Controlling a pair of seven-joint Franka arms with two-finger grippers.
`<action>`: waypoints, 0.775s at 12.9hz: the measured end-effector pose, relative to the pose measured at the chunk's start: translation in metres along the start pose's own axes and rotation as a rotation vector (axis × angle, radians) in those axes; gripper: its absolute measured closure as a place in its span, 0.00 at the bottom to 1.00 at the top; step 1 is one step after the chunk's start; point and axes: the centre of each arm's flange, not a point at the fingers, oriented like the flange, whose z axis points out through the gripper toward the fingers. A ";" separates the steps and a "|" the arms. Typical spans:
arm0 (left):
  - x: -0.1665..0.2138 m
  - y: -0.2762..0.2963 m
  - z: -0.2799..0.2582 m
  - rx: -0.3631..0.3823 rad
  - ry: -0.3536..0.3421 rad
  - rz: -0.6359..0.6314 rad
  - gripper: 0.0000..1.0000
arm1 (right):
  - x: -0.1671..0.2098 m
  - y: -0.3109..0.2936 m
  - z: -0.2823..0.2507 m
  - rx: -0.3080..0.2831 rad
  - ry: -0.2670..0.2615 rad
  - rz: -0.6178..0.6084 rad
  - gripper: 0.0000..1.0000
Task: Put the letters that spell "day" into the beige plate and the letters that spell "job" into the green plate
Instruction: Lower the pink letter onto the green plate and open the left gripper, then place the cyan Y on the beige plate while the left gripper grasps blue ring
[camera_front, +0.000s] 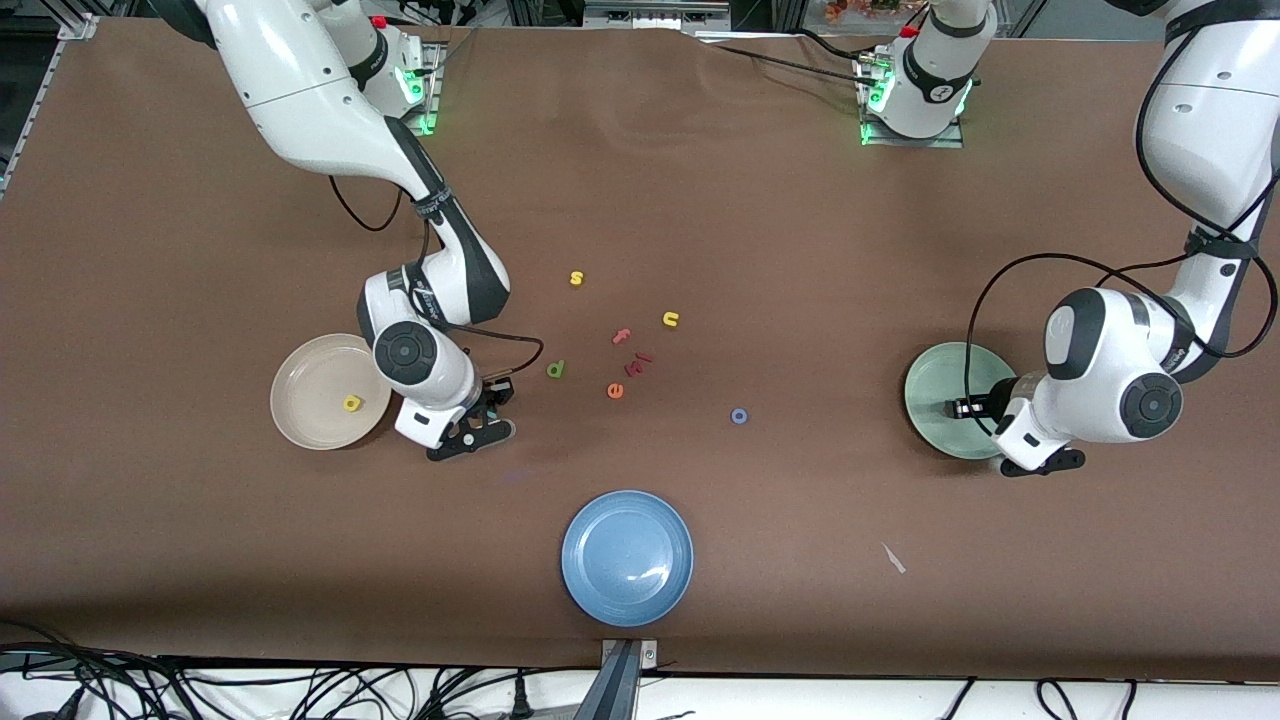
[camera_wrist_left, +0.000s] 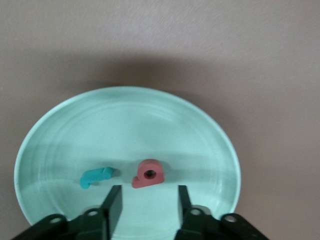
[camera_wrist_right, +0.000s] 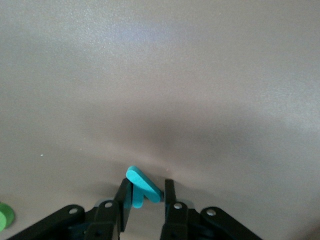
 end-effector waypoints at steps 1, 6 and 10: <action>0.000 0.009 -0.005 -0.005 0.009 0.001 0.32 | 0.000 0.000 0.000 0.000 0.000 0.006 0.68; -0.016 0.111 -0.034 -0.047 0.041 -0.091 0.00 | 0.000 -0.001 -0.001 0.000 0.001 0.012 0.74; -0.030 0.231 -0.045 -0.125 0.122 -0.209 0.00 | 0.001 -0.003 -0.001 0.002 0.003 0.021 0.74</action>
